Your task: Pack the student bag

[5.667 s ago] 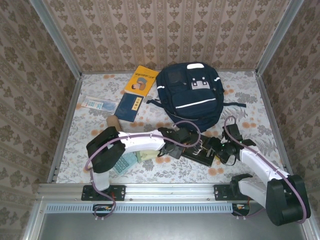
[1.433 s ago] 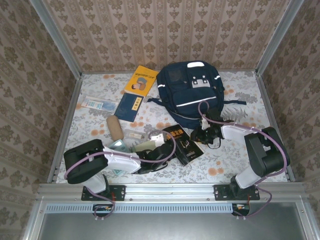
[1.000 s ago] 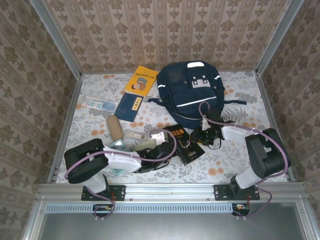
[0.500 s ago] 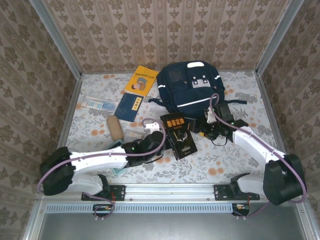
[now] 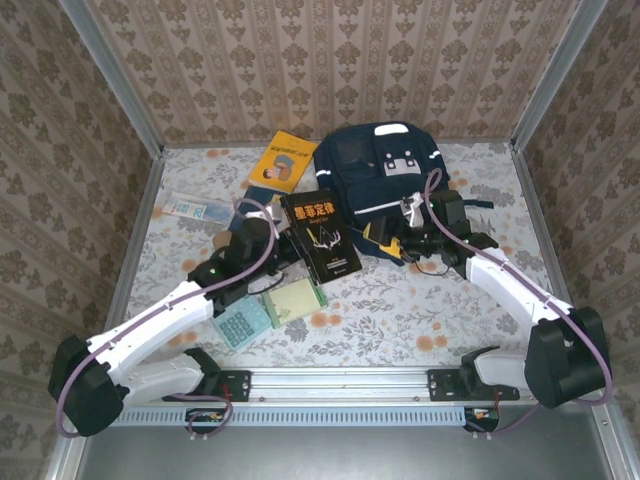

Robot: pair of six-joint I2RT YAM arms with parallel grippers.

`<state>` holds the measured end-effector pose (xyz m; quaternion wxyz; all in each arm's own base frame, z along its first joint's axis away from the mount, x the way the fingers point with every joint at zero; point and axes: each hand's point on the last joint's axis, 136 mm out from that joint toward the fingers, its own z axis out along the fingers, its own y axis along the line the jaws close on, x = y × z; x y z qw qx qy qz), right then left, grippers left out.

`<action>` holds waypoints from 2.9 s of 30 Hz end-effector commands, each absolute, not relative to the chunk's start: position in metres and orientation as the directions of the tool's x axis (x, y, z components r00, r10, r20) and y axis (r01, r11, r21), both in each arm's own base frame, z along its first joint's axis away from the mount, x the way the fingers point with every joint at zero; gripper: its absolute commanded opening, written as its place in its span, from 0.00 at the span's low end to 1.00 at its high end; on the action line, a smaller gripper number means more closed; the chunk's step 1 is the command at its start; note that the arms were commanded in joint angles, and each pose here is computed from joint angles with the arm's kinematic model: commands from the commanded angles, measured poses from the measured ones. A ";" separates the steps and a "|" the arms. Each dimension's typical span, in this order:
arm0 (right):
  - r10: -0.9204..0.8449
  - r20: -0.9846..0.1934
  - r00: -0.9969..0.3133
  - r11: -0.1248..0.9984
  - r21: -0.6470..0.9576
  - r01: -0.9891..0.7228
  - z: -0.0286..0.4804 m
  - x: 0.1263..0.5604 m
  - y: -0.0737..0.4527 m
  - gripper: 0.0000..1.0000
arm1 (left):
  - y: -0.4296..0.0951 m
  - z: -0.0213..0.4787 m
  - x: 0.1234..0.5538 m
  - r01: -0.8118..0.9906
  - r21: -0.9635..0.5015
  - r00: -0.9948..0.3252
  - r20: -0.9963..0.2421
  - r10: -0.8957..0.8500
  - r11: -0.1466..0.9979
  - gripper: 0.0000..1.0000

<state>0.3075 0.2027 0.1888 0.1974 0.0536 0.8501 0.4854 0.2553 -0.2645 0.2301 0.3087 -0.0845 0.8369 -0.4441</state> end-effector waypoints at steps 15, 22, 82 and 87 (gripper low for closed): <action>0.239 -0.244 -0.940 0.276 0.945 -0.176 0.224 0.355 0.251 0.97 | -0.311 0.329 0.270 0.378 -0.872 -0.841 -0.464 -0.279 0.311 0.00; 0.224 -0.241 -0.944 0.132 0.968 -0.215 0.247 0.357 0.261 0.99 | -0.317 0.324 0.280 0.378 -0.878 -0.848 -0.456 -0.271 0.294 0.00; 0.837 -0.434 -0.333 0.547 0.649 0.530 0.199 0.267 -0.029 0.00 | -0.438 0.159 0.348 0.689 -0.409 -0.714 -0.528 0.460 0.598 0.44; 0.830 -0.447 -0.333 0.557 0.639 0.531 0.204 0.268 -0.031 0.00 | -0.455 0.132 0.343 0.738 -0.368 -0.668 -0.510 0.541 0.565 0.43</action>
